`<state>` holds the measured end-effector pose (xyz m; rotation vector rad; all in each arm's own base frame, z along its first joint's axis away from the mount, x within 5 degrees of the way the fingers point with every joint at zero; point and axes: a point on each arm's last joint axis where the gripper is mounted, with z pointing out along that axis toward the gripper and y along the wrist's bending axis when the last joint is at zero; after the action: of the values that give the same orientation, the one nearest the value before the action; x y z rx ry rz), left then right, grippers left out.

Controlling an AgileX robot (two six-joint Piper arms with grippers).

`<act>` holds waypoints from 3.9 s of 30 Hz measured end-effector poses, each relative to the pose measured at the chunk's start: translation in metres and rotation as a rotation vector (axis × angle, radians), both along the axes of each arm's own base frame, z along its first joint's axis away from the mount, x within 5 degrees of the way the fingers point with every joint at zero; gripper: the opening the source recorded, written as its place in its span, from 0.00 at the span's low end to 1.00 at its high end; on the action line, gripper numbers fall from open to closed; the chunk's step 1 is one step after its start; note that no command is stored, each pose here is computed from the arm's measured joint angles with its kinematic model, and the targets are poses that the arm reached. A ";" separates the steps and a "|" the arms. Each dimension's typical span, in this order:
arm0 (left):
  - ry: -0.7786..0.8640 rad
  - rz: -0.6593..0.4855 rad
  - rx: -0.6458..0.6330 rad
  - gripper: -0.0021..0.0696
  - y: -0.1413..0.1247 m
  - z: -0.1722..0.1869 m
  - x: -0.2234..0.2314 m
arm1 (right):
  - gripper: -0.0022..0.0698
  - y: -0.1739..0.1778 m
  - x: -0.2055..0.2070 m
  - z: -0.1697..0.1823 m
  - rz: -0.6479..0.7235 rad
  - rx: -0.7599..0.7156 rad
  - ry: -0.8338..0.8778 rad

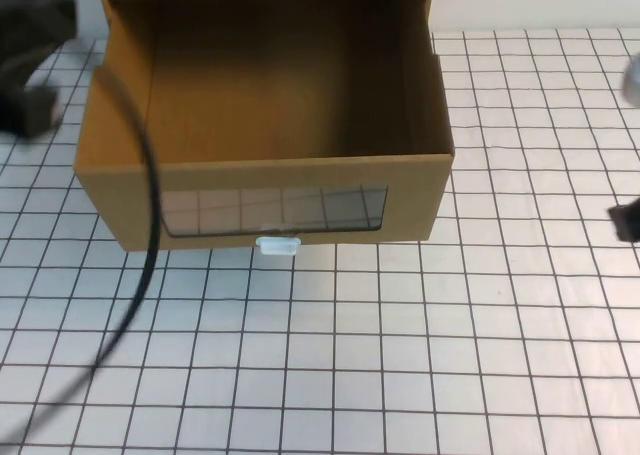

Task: Open the shoe box
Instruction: 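Pull the top drawer of the cardboard box fully open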

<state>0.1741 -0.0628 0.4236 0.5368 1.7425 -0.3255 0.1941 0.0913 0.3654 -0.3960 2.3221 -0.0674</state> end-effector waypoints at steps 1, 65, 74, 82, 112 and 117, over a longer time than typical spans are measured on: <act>-0.043 0.006 -0.009 0.03 0.004 -0.003 -0.017 | 0.01 -0.006 0.000 0.001 -0.003 0.013 0.013; -0.201 0.257 -0.113 0.03 0.044 -0.226 -0.120 | 0.01 -0.087 -0.128 -0.156 -0.181 0.412 -0.713; -0.200 0.257 -0.113 0.03 0.044 -0.227 -0.120 | 0.01 -0.087 -0.139 -0.180 -0.204 0.358 -0.598; -0.200 0.257 -0.113 0.03 0.044 -0.227 -0.120 | 0.01 -0.086 -0.141 -0.191 -0.198 0.326 -0.472; -0.145 0.325 -0.003 0.03 0.051 -0.235 -0.119 | 0.01 -0.086 -0.141 -0.191 -0.201 0.328 -0.471; 0.012 0.360 0.019 0.03 0.053 -0.249 -0.122 | 0.01 -0.086 -0.141 -0.191 -0.201 0.328 -0.471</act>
<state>0.0525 -0.0102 0.1748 0.2268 1.8148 -0.0576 0.0529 0.0056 0.1740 0.0228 1.8552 0.1113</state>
